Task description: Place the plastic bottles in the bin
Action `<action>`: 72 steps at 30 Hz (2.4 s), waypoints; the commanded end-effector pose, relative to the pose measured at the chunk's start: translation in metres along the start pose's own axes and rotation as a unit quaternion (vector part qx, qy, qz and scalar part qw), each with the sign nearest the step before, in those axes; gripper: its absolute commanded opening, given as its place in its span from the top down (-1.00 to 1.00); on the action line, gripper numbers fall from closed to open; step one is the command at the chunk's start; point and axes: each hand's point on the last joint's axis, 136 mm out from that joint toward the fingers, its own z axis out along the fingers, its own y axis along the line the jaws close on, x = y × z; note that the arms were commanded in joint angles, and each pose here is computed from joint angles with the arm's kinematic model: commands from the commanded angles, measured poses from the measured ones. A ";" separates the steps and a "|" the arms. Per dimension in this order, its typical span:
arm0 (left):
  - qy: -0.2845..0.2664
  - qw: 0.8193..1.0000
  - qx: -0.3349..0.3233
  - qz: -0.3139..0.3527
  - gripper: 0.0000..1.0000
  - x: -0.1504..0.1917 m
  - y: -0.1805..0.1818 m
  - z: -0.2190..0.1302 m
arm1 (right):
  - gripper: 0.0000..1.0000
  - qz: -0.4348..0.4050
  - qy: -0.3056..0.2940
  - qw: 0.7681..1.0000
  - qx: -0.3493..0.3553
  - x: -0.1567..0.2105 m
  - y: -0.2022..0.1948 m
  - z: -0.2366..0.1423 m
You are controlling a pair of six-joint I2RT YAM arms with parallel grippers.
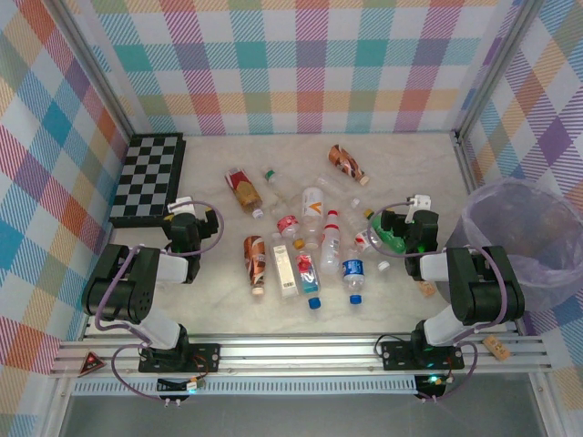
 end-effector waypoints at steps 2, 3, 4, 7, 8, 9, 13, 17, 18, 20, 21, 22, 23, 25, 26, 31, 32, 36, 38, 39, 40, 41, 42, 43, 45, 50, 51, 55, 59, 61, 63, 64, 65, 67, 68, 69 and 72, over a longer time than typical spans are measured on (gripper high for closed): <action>-0.003 1.000 0.007 0.002 -1.00 -0.002 -0.003 0.000 | -0.99 0.011 -0.017 1.000 -0.004 -0.013 0.001 0.001; -0.003 1.000 0.007 0.002 -1.00 -0.002 -0.003 -0.001 | -0.99 0.011 -0.017 1.000 -0.004 -0.013 0.001 0.001; -0.002 1.000 0.007 0.002 -1.00 -0.002 -0.003 0.000 | -0.99 0.011 -0.017 1.000 -0.004 -0.013 0.001 0.001; -0.002 1.000 0.006 0.002 -1.00 -0.002 -0.003 0.000 | -0.99 0.011 -0.016 1.000 -0.004 -0.013 0.001 0.001; -0.002 1.000 0.007 0.003 -0.99 -0.001 -0.003 0.000 | -0.99 0.011 -0.017 1.000 -0.005 -0.013 0.001 0.001; -0.003 1.000 0.007 0.002 -1.00 -0.002 -0.003 0.000 | -0.99 0.011 -0.016 1.000 -0.004 -0.013 0.001 0.001; -0.003 1.000 0.008 0.003 -0.99 -0.002 -0.004 0.000 | -0.99 0.011 -0.017 1.000 -0.004 -0.013 0.001 0.001; -0.002 1.000 0.007 0.002 -0.99 -0.001 -0.003 0.000 | -0.99 0.011 -0.017 1.000 -0.004 -0.013 0.001 0.001; -0.002 1.000 0.007 0.002 -0.99 -0.002 -0.003 0.000 | -0.99 0.011 -0.016 1.000 -0.004 -0.013 0.001 0.001; -0.002 1.000 0.008 0.002 -0.99 -0.002 -0.004 0.000 | -0.99 0.011 -0.016 1.000 -0.004 -0.013 0.001 0.001; -0.001 1.000 0.009 0.002 -0.99 -0.001 -0.004 0.000 | -0.99 0.011 -0.016 1.000 -0.005 -0.013 0.001 0.001; 0.000 1.000 0.013 -0.001 -0.97 -0.001 -0.003 0.000 | -0.99 0.011 -0.017 1.000 -0.005 -0.013 0.001 0.001; 0.001 1.000 0.014 -0.001 -0.97 -0.001 -0.004 0.000 | -0.99 0.011 -0.016 1.000 -0.005 -0.013 0.001 0.001; -0.004 1.000 0.014 -0.001 -1.00 -0.003 -0.003 -0.001 | -0.99 0.008 -0.015 1.000 -0.008 -0.015 0.002 0.000; -0.002 1.000 0.009 -0.001 -1.00 -0.005 -0.002 -0.001 | -0.99 0.002 -0.007 1.000 -0.020 -0.017 0.007 0.000; 0.012 1.000 -0.017 0.022 -0.99 -0.033 -0.004 -0.013 | -0.99 -0.009 0.022 1.000 -0.006 -0.039 0.008 -0.009; 0.008 0.999 -0.021 0.028 -0.99 -0.045 -0.005 -0.018 | -0.99 -0.013 0.023 1.000 0.002 -0.049 0.006 -0.011; 0.028 0.998 -0.046 0.032 -0.99 -0.096 -0.002 -0.046 | -0.99 -0.036 0.076 0.996 0.015 -0.077 0.007 -0.018; 0.084 0.993 -0.081 0.021 -1.00 -0.108 0.011 -0.063 | -0.99 -0.025 0.135 0.990 0.010 -0.077 0.019 -0.023; 0.118 0.988 -0.097 0.024 -0.99 -0.108 0.018 -0.075 | -0.99 -0.035 0.149 0.988 0.008 -0.081 0.029 -0.027; 0.142 0.984 -0.105 0.023 -1.00 -0.107 0.023 -0.085 | -0.99 -0.046 0.157 0.986 0.008 -0.084 0.037 -0.031; 0.162 0.980 -0.111 0.021 -0.99 -0.106 0.027 -0.094 | -0.99 -0.050 0.165 0.985 0.003 -0.085 0.045 -0.033; 0.185 0.976 -0.111 0.021 -1.00 -0.102 0.029 -0.104 | -0.99 -0.044 0.182 0.982 -0.002 -0.085 0.051 -0.036; 0.206 0.973 -0.106 0.018 -0.99 -0.096 0.030 -0.111 | -0.99 -0.031 0.197 0.980 -0.010 -0.088 0.058 -0.037; 0.260 0.961 -0.094 0.010 -0.99 -0.078 0.030 -0.128 | -0.99 -0.009 0.226 0.974 -0.022 -0.089 0.066 -0.039; 0.354 0.927 -0.121 -0.010 -0.99 -0.029 0.048 -0.160 | -0.99 0.010 0.291 0.956 -0.040 -0.100 0.080 -0.043; 0.364 0.920 -0.140 -0.023 -0.99 -0.019 0.057 -0.164 | -0.99 0.019 0.306 0.951 -0.044 -0.100 0.083 -0.044; 0.359 0.913 -0.166 -0.096 -0.99 0.012 0.069 -0.171 | -0.99 0.044 0.331 0.941 -0.042 -0.099 0.088 -0.044; 0.352 0.910 -0.185 -0.118 -0.99 0.034 0.075 -0.170 | -0.99 0.050 0.332 0.941 -0.047 -0.098 0.091 -0.038; 0.365 0.904 -0.193 -0.107 -0.99 0.044 0.077 -0.168 | -0.99 0.049 0.336 0.939 -0.048 -0.099 0.093 -0.035; 0.380 0.900 -0.190 -0.092 -1.00 0.052 0.076 -0.164 | -0.99 0.050 0.335 0.940 -0.048 -0.100 0.094 -0.035; 0.389 0.898 -0.186 -0.084 -0.99 0.056 0.075 -0.162 | -0.99 0.051 0.334 0.940 -0.047 -0.100 0.093 -0.035; 0.397 0.897 -0.180 -0.078 -0.99 0.058 0.072 -0.161 | -0.99 0.052 0.330 0.941 -0.045 -0.101 0.092 -0.035; 0.411 0.892 -0.176 -0.065 -0.99 0.063 0.070 -0.158 | -0.99 0.055 0.326 0.943 -0.042 -0.101 0.091 -0.035; 0.415 0.890 -0.178 -0.060 -0.99 0.065 0.071 -0.157 | -0.99 0.056 0.326 0.943 -0.043 -0.101 0.091 -0.035; 0.418 0.889 -0.178 -0.055 -0.99 0.066 0.070 -0.155 | -0.99 0.057 0.325 0.943 -0.043 -0.101 0.091 -0.035; 0.421 0.887 -0.182 -0.051 -1.00 0.068 0.070 -0.147 | -0.99 0.060 0.326 0.942 -0.044 -0.101 0.092 -0.035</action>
